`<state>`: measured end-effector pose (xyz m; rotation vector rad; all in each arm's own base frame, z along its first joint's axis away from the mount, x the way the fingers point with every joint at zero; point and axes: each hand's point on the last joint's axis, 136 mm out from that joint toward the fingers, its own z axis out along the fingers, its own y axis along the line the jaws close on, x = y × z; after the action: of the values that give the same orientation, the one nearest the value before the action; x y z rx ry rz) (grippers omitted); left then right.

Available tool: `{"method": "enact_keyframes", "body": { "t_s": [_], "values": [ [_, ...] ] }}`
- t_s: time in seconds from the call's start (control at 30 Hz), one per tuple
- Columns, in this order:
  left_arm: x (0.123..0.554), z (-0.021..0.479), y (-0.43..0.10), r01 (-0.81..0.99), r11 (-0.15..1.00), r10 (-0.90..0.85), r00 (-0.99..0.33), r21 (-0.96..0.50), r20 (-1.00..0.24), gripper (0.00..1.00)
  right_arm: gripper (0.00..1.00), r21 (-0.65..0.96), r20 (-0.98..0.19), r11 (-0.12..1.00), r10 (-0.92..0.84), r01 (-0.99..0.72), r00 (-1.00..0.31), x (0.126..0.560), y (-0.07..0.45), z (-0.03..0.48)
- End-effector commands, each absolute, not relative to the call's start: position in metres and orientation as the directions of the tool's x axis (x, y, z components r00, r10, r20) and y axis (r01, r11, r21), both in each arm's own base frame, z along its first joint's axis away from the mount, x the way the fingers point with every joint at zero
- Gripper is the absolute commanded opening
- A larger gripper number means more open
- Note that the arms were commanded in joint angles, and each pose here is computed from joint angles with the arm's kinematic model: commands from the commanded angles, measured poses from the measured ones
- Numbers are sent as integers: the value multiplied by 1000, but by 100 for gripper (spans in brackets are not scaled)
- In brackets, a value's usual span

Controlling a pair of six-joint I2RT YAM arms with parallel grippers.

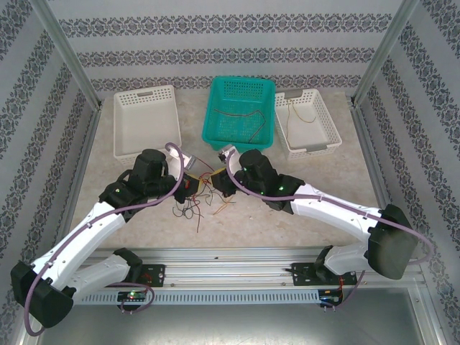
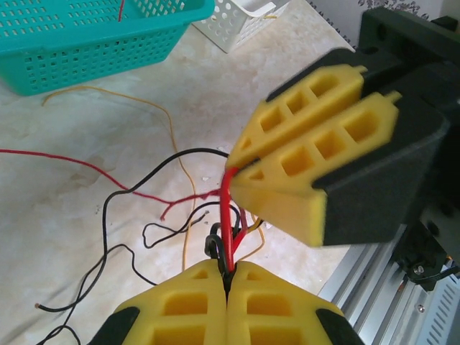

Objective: Untangle the cables

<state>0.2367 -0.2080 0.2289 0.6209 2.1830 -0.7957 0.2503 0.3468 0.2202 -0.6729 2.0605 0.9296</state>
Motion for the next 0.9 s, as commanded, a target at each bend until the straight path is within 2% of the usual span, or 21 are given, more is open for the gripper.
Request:
{"method": "enact_keyframes", "body": {
  "t_s": [0.0, 0.13, 0.17, 0.23, 0.3, 0.33, 0.37, 0.43, 0.47, 0.63, 0.87],
  "values": [
    [232, 245, -217, 688, 644, 197, -571, -334, -797, 0, 0, 366, -843, 589, -119, -721, -525, 251, 347, 238],
    [231, 251, -213, 687, 654, 190, -556, -318, -809, 2, 0, 363, -860, 616, -68, -699, -506, 255, 334, 251],
    [232, 254, -211, 682, 662, 183, -550, -311, -815, 8, 0, 366, -861, 626, -53, -688, -506, 257, 330, 255],
    [232, 263, -204, 661, 686, 152, -537, -302, -830, 32, 0, 383, -856, 653, -15, -653, -516, 262, 318, 261],
    [229, 275, -200, 650, 693, 116, -528, -312, -842, 32, 0, 412, -847, 657, 21, -631, -531, 265, 308, 266],
    [228, 281, -198, 637, 699, 90, -528, -324, -845, 35, 0, 427, -844, 659, 44, -619, -535, 266, 303, 269],
    [228, 286, -195, 616, 710, 59, -533, -340, -844, 40, 0, 438, -841, 662, 63, -608, -537, 267, 298, 270],
    [227, 289, -191, 571, 721, -5, -563, -393, -827, 58, 0, 461, -837, 660, 102, -593, -537, 268, 291, 275],
    [225, 289, -190, 555, 716, -31, -579, -423, -814, 61, 0, 473, -837, 658, 127, -586, -533, 269, 286, 279],
    [219, 280, -185, 482, 702, -150, -620, -524, -770, 66, 0, 566, -804, 589, 238, -577, -545, 269, 275, 299],
    [219, 239, -187, 413, 666, -242, -668, -621, -703, 68, 0, 587, -805, 490, 263, -645, -532, 252, 275, 330]
  ]
}}
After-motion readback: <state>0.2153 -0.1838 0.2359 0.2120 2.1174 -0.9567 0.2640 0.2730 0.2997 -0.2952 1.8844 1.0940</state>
